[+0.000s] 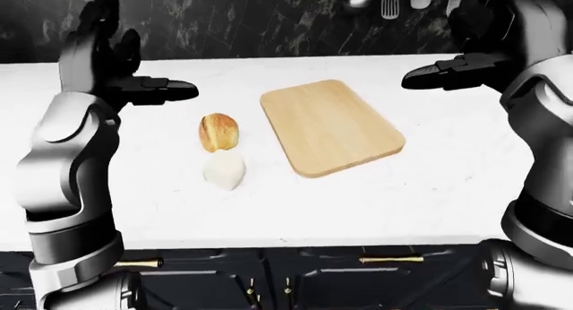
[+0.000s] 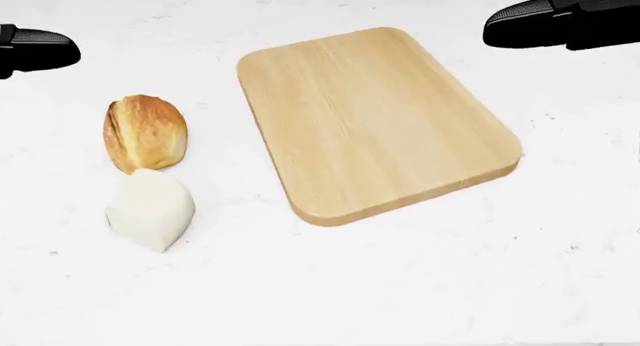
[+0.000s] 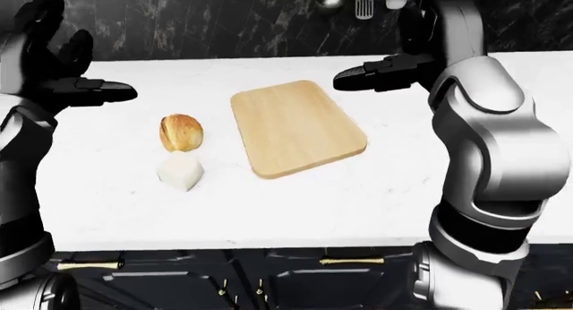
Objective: Place the bread and cheese on the cutting board.
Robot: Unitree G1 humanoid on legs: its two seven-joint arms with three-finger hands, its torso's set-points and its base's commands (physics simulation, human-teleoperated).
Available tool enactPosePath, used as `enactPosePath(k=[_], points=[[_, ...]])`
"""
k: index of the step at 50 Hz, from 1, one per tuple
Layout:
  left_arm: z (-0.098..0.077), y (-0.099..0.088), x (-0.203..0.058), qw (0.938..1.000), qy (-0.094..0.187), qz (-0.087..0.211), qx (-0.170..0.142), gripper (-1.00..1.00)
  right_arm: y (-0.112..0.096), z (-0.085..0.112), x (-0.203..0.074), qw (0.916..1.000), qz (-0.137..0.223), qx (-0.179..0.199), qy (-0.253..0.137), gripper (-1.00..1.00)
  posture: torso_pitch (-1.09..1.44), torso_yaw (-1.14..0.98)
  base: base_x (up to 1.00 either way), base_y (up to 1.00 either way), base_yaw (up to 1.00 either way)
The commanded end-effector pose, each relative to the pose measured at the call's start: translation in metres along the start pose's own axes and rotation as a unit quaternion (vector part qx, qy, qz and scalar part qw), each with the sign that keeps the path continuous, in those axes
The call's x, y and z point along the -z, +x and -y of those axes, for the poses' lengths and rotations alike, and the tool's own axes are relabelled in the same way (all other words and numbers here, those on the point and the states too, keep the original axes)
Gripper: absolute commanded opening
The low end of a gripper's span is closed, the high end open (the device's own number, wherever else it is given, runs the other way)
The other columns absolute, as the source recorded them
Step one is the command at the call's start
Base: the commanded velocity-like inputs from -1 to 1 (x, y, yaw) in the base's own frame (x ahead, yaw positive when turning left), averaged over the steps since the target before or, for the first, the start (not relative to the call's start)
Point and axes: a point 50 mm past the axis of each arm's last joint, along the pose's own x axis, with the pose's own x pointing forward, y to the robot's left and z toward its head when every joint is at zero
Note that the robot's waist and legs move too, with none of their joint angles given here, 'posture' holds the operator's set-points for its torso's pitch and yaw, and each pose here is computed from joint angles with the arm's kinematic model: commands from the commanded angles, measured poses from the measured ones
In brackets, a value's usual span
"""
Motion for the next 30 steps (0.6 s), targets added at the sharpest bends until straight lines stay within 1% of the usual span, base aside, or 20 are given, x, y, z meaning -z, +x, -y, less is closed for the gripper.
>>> enactPosePath(k=[1,3,7,13,16,17,18,19,20,21,22,23,24,25,26,27,28,29,30], points=[[0.005,0.0,-0.021,0.9985,0.002,0.054,0.007,1.0,-0.004,0.01,-0.015,0.9989,0.039,0.026,-0.003,1.0,0.0,0.0,0.0,0.0,0.0],[0.006,0.0,-0.018,0.9987,0.004,0.05,0.01,1.0,-0.005,0.01,-0.016,0.9989,0.039,0.026,0.002,1.0,0.0,0.0,0.0,0.0,0.0],[0.007,0.0,-0.021,0.9986,0.004,0.052,0.012,1.0,-0.004,0.013,-0.017,0.9985,0.04,0.036,-0.003,1.0,0.0,0.0,0.0,0.0,0.0],[0.008,0.001,-0.018,0.9987,0.006,0.05,0.013,1.0,-0.003,0.013,-0.017,0.9984,0.041,0.039,-0.006,1.0,0.0,0.0,0.0,0.0,0.0],[0.008,0.001,-0.021,0.9986,0.004,0.05,0.014,1.0,-0.003,0.013,-0.016,0.9984,0.04,0.039,-0.006,1.0,0.0,0.0,0.0,0.0,0.0],[0.009,0.001,-0.022,0.9986,-0.001,0.05,0.016,1.0,-0.003,0.013,-0.015,0.9985,0.039,0.038,-0.005,1.0,0.0,0.0,0.0,0.0,0.0],[0.009,0.003,-0.025,0.9984,0.009,0.053,0.019,1.0,-0.003,0.012,-0.012,0.9986,0.037,0.038,-0.006,1.0,0.0,0.0,0.0,0.0,0.0],[0.008,0.005,-0.029,0.9983,0.01,0.054,0.02,1.0,-0.003,0.012,-0.012,0.9986,0.036,0.039,-0.008,1.0,0.0,0.0,0.0,0.0,0.0],[0.006,0.008,-0.044,0.9976,0.022,0.061,0.022,1.0,-0.003,0.013,-0.014,0.9985,0.037,0.04,-0.005,1.0,0.0,0.0,0.0,0.0,0.0],[0.006,0.011,-0.052,0.9972,0.029,0.064,0.026,1.0,-0.003,0.012,-0.015,0.9985,0.038,0.039,-0.004,1.0,0.0,0.0,0.0,0.0,0.0],[0.007,0.015,-0.057,0.9958,0.05,0.068,0.036,1.0,-0.003,0.012,-0.014,0.9986,0.037,0.038,-0.005,1.0,0.0,0.0,0.0,0.0,0.0],[0.006,0.021,-0.062,0.9951,0.061,0.066,0.041,1.0,-0.004,0.013,-0.014,0.9986,0.037,0.039,-0.006,1.0,0.0,0.0,0.0,0.0,0.0],[0.005,0.029,-0.064,0.9948,0.07,0.056,0.049,1.0,-0.004,0.014,-0.014,0.9985,0.036,0.04,-0.006,1.0,0.0,0.0,0.0,0.0,0.0],[0.002,0.038,-0.068,0.9952,0.067,0.05,0.051,1.0,-0.004,0.014,-0.013,0.9985,0.036,0.04,-0.005,1.0,0.0,0.0,0.0,0.0,0.0],[0.0,0.047,-0.073,0.9917,0.105,0.048,0.057,1.0,-0.004,0.013,-0.013,0.9986,0.036,0.039,-0.005,1.0,0.0,0.0,0.0,0.0,0.0],[-0.003,0.057,-0.074,0.9897,0.125,0.039,0.059,1.0,-0.004,0.013,-0.013,0.9986,0.036,0.039,-0.005,1.0,0.0,0.0,0.0,0.0,0.0],[-0.007,0.065,-0.078,0.9881,0.137,0.032,0.062,1.0,-0.003,0.012,-0.012,0.9986,0.034,0.039,-0.007,1.0,0.0,0.0,0.0,0.0,0.0],[-0.009,0.069,-0.083,0.9852,0.156,0.033,0.062,1.0,-0.003,0.012,-0.012,0.9986,0.035,0.039,-0.007,1.0,0.0,0.0,0.0,0.0,0.0],[-0.011,0.074,-0.087,0.984,0.163,0.029,0.066,1.0,-0.003,0.012,-0.012,0.9986,0.035,0.039,-0.008,1.0,0.0,0.0,0.0,0.0,0.0]])
